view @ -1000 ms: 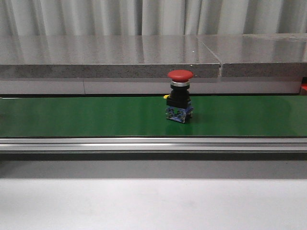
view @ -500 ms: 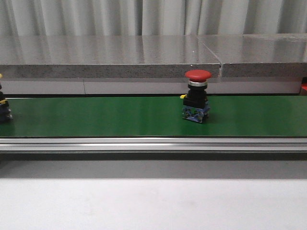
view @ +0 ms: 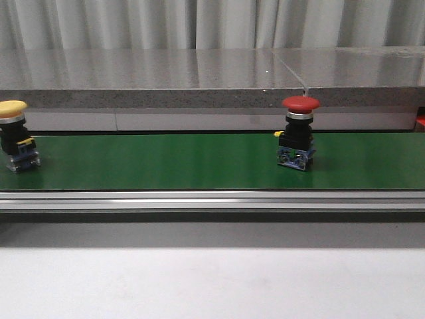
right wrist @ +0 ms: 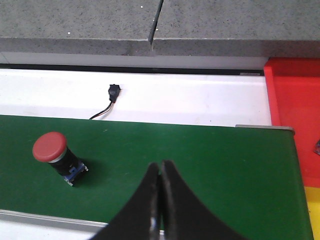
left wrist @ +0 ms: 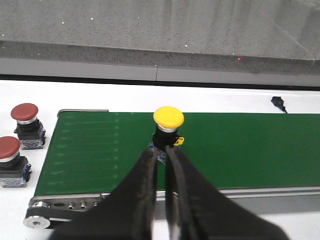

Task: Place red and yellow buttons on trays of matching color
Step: 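Lower the right gripper over the red button at the belt end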

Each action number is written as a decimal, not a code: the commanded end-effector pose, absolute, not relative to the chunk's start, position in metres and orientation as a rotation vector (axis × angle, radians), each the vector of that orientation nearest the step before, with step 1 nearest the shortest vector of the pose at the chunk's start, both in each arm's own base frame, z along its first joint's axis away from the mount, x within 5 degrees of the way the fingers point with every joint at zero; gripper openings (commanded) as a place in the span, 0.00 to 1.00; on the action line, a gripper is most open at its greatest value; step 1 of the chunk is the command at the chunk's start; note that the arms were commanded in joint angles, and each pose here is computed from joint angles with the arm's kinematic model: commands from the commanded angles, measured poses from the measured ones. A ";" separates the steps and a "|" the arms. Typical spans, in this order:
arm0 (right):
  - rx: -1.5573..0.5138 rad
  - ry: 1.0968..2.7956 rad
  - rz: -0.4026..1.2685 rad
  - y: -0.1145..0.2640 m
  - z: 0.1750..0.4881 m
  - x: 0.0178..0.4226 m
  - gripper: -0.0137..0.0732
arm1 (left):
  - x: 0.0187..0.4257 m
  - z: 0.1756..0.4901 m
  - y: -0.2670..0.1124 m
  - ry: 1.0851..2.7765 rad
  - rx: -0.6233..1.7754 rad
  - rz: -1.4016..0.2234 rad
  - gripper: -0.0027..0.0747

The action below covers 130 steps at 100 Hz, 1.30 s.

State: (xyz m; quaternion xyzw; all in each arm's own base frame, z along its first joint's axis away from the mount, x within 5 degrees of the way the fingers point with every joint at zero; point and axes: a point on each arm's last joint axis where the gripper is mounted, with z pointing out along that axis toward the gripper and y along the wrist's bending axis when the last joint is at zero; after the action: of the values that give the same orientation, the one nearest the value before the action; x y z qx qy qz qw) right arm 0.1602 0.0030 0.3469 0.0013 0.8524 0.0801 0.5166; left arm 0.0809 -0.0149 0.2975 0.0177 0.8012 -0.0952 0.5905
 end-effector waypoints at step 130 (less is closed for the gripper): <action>-0.194 2.256 0.277 0.023 0.321 0.231 0.89 | 0.082 0.311 -0.016 1.779 0.042 -0.242 0.01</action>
State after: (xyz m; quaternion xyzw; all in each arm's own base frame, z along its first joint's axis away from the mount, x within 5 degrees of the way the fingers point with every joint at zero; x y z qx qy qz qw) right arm 0.2130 0.0195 0.3098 -0.0741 0.9115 0.1089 0.3897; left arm 0.0809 -0.0149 0.2967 0.0177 0.8020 -0.0950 0.5894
